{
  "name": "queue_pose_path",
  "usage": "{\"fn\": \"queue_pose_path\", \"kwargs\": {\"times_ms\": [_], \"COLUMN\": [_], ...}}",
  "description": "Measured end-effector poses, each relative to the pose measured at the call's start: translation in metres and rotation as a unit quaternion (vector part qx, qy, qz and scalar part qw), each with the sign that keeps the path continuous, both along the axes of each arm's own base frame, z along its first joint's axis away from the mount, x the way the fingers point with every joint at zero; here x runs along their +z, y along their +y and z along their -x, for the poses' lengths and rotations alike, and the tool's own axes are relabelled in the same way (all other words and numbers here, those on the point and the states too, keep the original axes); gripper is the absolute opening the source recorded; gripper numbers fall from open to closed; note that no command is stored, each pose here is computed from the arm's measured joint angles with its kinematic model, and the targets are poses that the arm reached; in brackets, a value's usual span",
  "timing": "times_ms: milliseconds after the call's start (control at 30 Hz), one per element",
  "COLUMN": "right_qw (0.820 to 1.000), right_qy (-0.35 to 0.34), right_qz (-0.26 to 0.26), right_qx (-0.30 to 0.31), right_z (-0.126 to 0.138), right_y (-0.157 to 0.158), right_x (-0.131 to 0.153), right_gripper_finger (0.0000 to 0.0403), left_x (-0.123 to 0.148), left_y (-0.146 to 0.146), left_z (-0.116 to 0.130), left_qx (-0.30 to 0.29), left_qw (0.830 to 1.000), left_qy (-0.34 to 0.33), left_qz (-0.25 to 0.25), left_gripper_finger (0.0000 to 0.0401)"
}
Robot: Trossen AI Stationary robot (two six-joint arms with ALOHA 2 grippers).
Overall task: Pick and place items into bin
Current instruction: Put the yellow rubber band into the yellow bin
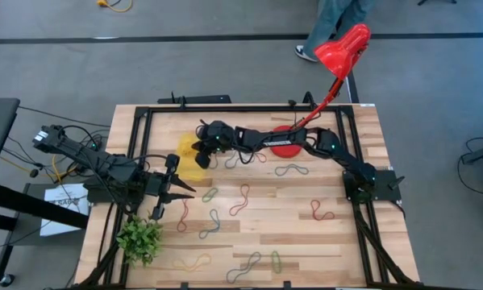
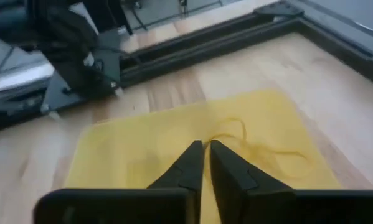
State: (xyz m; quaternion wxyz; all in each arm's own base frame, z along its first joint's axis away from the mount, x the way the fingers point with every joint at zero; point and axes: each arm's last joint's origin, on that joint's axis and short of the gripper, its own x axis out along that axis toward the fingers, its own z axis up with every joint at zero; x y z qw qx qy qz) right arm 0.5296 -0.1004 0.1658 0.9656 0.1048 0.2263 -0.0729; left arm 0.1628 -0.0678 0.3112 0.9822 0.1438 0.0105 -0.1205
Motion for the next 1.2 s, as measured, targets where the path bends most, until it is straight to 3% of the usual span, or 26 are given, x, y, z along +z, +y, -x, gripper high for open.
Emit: {"fn": "queue_pose_path", "kwargs": {"times_ms": [233, 433, 667, 800, 1000, 1200], "right_qw": [1.000, 1.000, 0.995, 0.992, 0.980, 0.964], "right_qy": [0.008, 0.013, 0.080, 0.110, 0.160, 0.259], "right_qz": [-0.001, -0.008, -0.029, 0.013, 0.096, 0.022], "right_qx": [-0.010, -0.016, 0.058, 0.059, 0.066, 0.053], "right_z": [0.001, 0.003, 0.016, 0.036, 0.088, 0.153], "right_y": [0.000, -0.001, 0.033, 0.064, 0.112, 0.161], "right_x": [-0.001, 0.002, 0.028, 0.072, 0.143, 0.178], "right_gripper_finger": [0.0091, 0.0110, 0.0108, 0.0107, 0.0107, 0.0107], "left_x": [0.000, 0.000, -0.001, -0.001, -0.001, 0.000], "left_y": [0.000, 0.000, 0.000, 0.000, -0.001, -0.001], "left_z": [0.000, 0.000, 0.000, -0.001, -0.001, -0.001], "left_qx": [0.000, 0.000, 0.001, 0.001, -0.002, -0.003], "left_qw": [1.000, 1.000, 1.000, 1.000, 1.000, 0.999], "left_qy": [0.000, 0.000, 0.003, 0.006, 0.012, 0.007], "left_qz": [0.000, 0.001, 0.002, 0.002, 0.028, 0.033], "left_gripper_finger": [0.0067, 0.0067, 0.0067, 0.0067, 0.0067, 0.0067]}}
